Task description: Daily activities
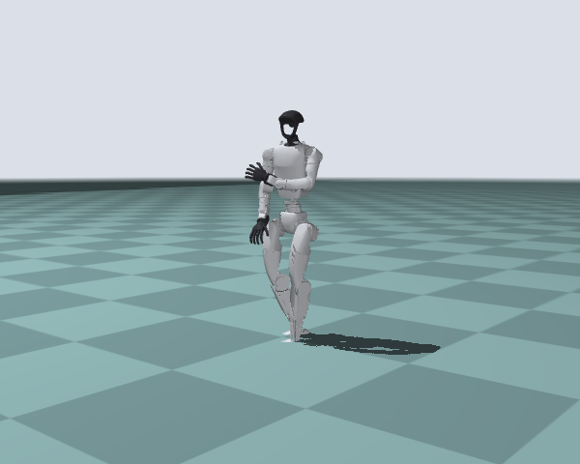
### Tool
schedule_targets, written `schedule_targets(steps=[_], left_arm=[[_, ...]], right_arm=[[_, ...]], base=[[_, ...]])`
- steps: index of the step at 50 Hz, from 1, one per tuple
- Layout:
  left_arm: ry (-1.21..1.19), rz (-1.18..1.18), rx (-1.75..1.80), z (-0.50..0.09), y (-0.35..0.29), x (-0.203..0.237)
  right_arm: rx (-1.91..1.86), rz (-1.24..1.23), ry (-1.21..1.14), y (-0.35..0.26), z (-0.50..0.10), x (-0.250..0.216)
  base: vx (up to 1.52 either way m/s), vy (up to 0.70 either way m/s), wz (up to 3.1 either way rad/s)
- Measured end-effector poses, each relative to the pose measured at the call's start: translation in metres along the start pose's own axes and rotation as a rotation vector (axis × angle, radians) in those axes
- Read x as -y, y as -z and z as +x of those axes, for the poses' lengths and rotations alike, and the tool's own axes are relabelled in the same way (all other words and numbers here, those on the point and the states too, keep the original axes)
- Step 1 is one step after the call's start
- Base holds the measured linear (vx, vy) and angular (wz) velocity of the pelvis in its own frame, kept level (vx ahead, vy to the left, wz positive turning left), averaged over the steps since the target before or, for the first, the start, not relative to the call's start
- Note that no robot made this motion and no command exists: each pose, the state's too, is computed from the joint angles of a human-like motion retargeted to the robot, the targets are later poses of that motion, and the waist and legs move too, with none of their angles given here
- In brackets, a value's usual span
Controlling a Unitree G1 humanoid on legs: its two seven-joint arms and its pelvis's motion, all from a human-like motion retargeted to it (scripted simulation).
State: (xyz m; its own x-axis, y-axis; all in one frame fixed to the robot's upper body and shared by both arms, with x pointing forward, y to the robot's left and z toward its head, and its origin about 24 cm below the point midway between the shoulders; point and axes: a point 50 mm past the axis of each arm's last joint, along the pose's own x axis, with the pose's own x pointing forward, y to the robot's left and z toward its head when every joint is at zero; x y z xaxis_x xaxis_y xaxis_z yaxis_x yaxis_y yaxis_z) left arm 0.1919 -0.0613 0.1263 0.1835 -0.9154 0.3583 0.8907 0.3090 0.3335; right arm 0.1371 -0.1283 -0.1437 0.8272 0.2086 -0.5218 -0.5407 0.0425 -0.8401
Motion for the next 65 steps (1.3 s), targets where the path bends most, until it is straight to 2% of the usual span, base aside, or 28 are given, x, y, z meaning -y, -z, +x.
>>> schedule_targets(steps=[13,26,37,45,54,65], left_arm=[[-0.289,0.006,-0.196,-0.046,0.032,-0.044],[-0.76,0.041,-0.465,-0.144,0.061,-0.083],[-0.747,0.019,-0.555,-0.175,0.064,-0.069],[-0.713,0.126,-0.579,-0.192,0.047,-0.067],[-0.824,0.334,-0.544,-0.203,0.018,-0.088],[-0.934,0.554,-0.487,-0.201,-0.005,-0.118]], right_arm=[[-0.189,-0.117,0.089,0.067,0.008,0.035],[-0.372,0.084,0.283,0.093,0.017,0.074],[-0.431,0.277,0.189,0.074,0.02,0.055],[-0.405,0.303,0.113,0.061,0.013,0.035],[-0.404,0.362,0.213,0.064,0.012,0.044],[-0.499,0.401,0.371,0.097,0.006,0.068]], base=[[-0.27,-0.1,1.4],[-0.29,0.08,0.93],[-0.26,0.24,0.91],[-0.12,0.1,0.53],[-0.06,-0.01,0.33],[-0.04,-0.07,0.1]])
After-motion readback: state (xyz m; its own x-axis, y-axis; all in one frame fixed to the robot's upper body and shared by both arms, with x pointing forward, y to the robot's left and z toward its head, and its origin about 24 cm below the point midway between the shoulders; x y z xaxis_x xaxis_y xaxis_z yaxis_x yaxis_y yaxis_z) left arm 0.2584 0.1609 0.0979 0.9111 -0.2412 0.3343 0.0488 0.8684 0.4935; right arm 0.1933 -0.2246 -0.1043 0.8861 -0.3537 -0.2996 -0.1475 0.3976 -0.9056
